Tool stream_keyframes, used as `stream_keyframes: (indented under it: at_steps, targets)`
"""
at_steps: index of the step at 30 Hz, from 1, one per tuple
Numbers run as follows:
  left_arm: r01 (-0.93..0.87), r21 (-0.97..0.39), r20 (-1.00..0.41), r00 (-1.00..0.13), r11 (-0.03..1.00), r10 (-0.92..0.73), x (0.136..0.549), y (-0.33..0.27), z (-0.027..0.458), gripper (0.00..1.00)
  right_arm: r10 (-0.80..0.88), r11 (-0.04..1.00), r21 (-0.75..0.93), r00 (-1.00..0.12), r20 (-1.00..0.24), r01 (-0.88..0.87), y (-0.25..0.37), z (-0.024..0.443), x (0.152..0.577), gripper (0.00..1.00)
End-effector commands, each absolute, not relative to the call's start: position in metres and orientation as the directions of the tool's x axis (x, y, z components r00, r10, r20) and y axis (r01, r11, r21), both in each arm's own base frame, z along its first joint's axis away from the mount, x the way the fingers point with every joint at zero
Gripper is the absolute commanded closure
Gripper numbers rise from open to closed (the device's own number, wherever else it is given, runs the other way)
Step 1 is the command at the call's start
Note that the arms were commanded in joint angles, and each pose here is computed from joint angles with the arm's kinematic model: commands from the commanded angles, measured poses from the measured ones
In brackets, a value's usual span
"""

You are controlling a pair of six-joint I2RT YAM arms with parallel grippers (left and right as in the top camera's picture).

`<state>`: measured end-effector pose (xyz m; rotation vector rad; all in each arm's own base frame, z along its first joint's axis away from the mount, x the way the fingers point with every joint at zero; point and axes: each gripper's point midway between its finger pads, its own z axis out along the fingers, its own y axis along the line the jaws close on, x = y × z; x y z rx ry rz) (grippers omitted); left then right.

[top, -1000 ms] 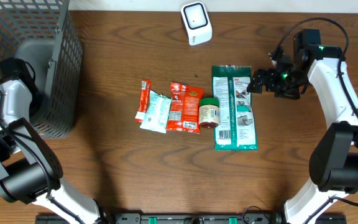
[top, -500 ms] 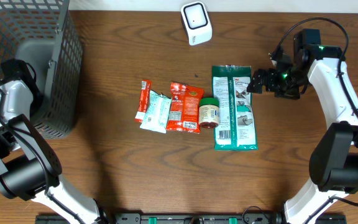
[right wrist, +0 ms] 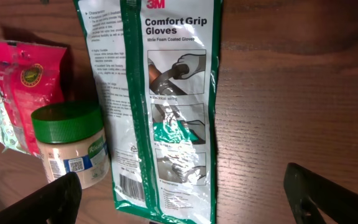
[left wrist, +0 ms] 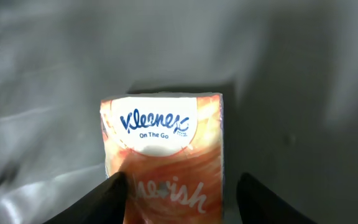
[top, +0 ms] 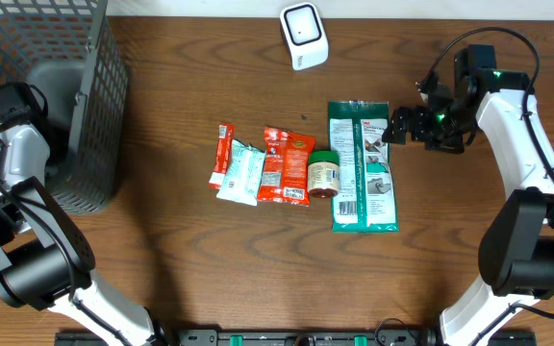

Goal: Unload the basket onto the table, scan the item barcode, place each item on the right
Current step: 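Reach into the basket and grasp the orange Kleenex tissue pack, then carry the Kleenex pack out and lower it onto the wipes packet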

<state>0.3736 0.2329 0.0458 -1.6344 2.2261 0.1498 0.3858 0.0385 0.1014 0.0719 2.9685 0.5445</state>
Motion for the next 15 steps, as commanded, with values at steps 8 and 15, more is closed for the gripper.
stream_keyframes:
  at_steps: [8, 15]
  targets:
    - [-0.913, -0.153, -0.348, -0.308, 0.378, -0.885, 0.381, 0.229, 0.049, 0.57, 0.053, 0.936, 0.352, -0.99, -0.127, 0.005, 0.039, 0.104, 0.389, 0.01]
    - [-0.901, -0.203, -0.403, -0.28, 0.384, -0.871, 0.384, 0.231, 0.083, 0.74, 0.053, 0.936, 0.352, -0.99, -0.127, 0.005, 0.039, 0.104, 0.389, 0.01]
